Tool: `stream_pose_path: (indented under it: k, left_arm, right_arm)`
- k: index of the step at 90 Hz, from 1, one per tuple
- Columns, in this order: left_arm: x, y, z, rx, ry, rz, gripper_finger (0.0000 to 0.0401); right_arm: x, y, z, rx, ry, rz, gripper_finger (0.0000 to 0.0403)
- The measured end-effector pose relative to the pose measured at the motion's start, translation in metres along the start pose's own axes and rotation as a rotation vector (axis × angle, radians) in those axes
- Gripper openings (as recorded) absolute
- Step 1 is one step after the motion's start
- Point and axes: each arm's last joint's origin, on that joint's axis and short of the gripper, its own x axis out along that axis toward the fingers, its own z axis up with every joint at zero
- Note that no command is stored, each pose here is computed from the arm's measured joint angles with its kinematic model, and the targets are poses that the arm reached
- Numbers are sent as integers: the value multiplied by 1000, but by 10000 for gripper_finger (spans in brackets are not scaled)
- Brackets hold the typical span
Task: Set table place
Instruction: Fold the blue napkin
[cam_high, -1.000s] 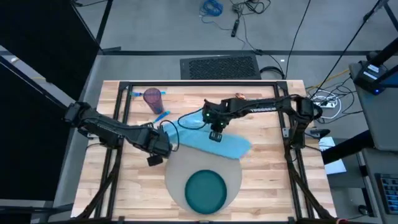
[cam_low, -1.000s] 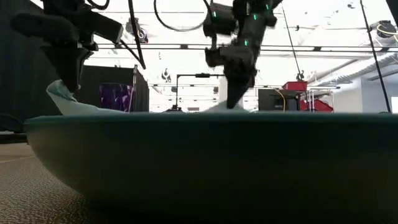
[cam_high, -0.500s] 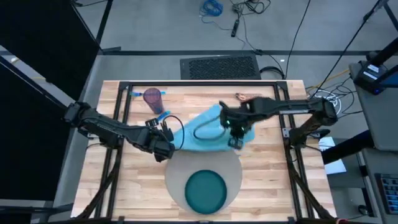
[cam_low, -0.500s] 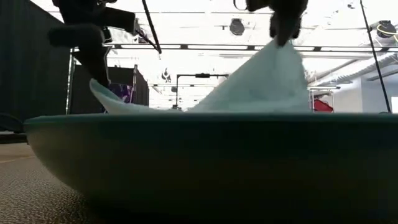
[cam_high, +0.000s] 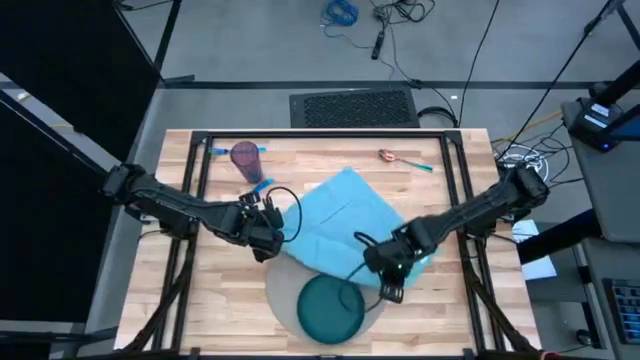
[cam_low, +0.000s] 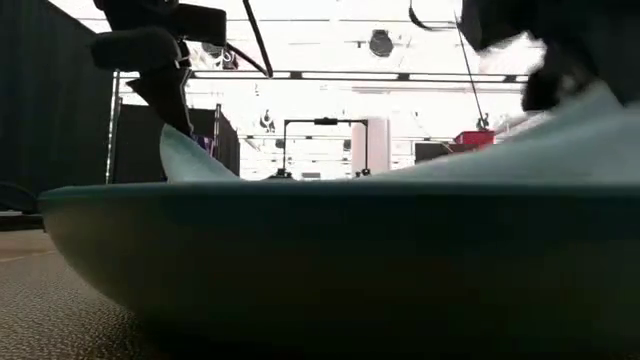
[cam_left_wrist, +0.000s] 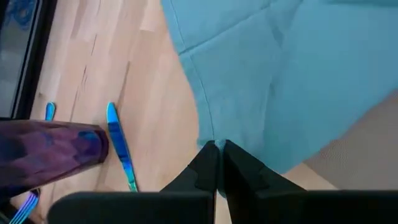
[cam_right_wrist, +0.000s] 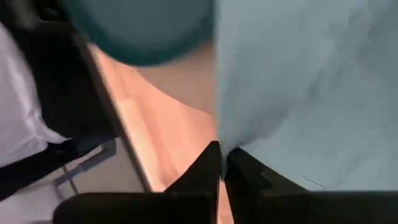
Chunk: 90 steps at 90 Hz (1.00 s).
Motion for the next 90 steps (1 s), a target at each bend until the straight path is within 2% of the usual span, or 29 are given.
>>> stream_pose_path:
  k: [11,24,36,47,65,76,90]
  left_arm:
    - [1,2,1,-7,3,2,0]
    - [2,3,2,-10,3,2,0]
    - [2,3,2,6,1,1,0]
    - [4,7,4,15,5,9,0]
    - [7,13,6,33,11,18,0]
    - [8,15,7,35,14,22,0]
    - [9,17,8,48,17,21,0]
  right_arm:
    - [12,-10,-6,54,24,-27,51]
    - [15,-10,-3,86,-14,-1,118]
    - [12,-11,6,117,-89,24,184]
    - [7,-18,20,95,-181,7,223]
    - [0,-55,32,103,-162,-120,231]
    - [4,-70,42,108,-187,-15,222]
    - [9,-63,45,77,-205,115,221]
